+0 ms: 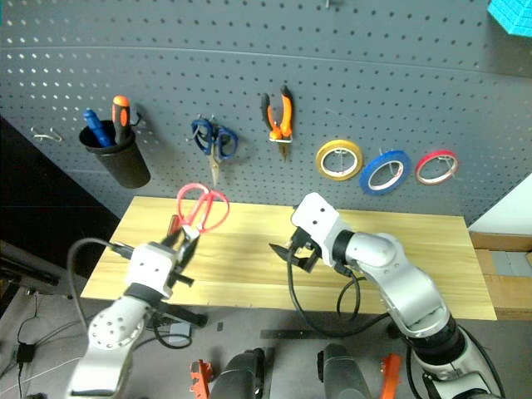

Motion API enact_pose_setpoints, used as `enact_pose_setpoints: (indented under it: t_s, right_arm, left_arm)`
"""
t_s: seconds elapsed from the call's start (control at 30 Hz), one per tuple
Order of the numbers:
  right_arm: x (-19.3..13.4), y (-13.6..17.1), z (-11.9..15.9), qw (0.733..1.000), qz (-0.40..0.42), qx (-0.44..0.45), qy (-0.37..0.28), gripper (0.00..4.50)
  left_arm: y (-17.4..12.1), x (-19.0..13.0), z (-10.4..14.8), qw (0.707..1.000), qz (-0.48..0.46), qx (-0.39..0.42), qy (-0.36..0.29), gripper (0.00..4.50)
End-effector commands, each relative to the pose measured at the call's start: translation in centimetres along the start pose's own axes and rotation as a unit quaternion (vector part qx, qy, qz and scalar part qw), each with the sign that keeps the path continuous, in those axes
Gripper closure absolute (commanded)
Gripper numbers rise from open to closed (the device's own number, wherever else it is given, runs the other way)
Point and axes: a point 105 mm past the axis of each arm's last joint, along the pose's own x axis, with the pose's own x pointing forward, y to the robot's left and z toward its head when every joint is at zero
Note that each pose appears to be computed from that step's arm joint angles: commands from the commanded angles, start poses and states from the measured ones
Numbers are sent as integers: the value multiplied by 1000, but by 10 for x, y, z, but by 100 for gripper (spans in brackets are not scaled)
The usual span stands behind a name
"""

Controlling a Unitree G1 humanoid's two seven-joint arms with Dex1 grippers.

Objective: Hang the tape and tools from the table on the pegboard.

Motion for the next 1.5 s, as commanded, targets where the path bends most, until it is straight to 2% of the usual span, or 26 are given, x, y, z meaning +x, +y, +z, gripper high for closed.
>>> enact_pose_setpoints:
  t_s: [0.03,0.2,0.43,0.77,0.9,1.1,1.13,1.17,1.23,1.3,1.4,1.5]
  right_arm:
    - [-7,-7,13,1000,-9,-10,-28,0]
    - [-4,-23,11,999,-43,-2,-26,0]
    - [3,-27,14,998,-51,-6,-31,0]
    - [6,-26,22,998,-50,-11,-43,0]
    - [6,-25,22,998,-50,-11,-43,0]
    - [7,-23,23,998,-48,-9,-46,0]
    - [8,-22,24,998,-47,-9,-47,0]
    - [8,-21,24,998,-44,-10,-47,0]
    - [9,-19,24,998,-41,-10,-48,0]
    - [11,-16,23,998,-34,-9,-46,0]
    - [15,-9,19,999,-21,-6,-37,0]
    - [20,2,9,1000,-7,7,-10,0]
  left_arm:
    - [21,2,37,996,27,44,-68,343]
    - [36,16,66,990,44,60,-117,343]
    - [32,44,51,993,21,73,-95,343]
    - [32,79,44,991,-12,93,-91,343]
    - [34,87,30,994,-16,88,-65,343]
    - [24,90,-7,999,-33,7,21,343]
    - [23,89,-10,999,-34,-1,28,272]
    - [20,89,-12,999,-41,-5,32,249]
    - [15,87,-14,998,-51,-9,41,177]
    - [9,83,-22,996,-60,-22,60,121]
    - [8,74,-38,993,-47,-46,98,13]
    - [24,59,-67,982,6,-84,166,3]
